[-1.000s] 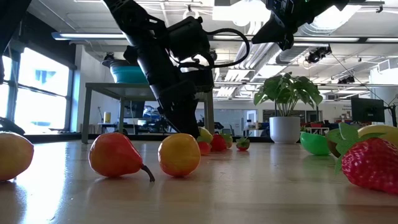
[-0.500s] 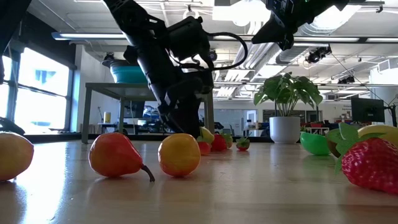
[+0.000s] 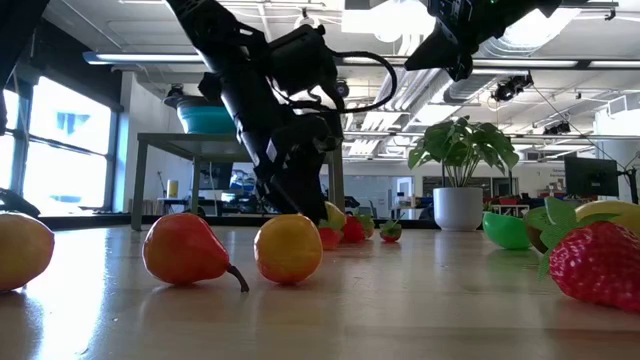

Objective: Pick & Place Fruit
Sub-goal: Put the lemon into the strainer bowl on the shelf

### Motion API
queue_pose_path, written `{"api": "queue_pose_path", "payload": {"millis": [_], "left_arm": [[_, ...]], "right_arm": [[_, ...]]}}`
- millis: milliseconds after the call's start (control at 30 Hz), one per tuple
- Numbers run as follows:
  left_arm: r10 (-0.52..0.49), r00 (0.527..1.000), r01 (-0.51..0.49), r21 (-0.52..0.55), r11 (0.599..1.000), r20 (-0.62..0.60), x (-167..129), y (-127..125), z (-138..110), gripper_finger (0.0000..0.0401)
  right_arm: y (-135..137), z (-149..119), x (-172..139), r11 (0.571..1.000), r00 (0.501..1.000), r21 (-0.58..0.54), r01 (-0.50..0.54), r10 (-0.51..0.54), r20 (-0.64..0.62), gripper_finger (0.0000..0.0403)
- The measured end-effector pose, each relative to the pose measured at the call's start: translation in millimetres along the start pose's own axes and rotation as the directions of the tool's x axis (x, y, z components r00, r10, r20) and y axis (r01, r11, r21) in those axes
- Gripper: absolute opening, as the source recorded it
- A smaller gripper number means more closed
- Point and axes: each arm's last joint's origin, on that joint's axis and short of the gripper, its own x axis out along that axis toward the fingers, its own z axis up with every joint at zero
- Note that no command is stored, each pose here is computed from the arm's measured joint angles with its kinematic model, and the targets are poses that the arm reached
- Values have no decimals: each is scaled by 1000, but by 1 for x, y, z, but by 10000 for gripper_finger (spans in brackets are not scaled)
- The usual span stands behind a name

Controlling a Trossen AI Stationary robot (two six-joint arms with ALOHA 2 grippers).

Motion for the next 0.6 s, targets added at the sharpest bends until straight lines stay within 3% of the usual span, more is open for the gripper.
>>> {"api": "queue_pose_path", "payload": {"millis": [233, 600], "left_arm": [[-21, 997, 23, -29, 999, 68, -26, -5, 11, 207], [-64, 973, 101, -163, 981, 220, -96, -13, 26, 207]], "right_arm": [[0, 0, 0, 1000, 1000, 0, 0, 0, 0, 2], [0, 0, 0, 1000, 1000, -5, -1, 1, -1, 2]]}}
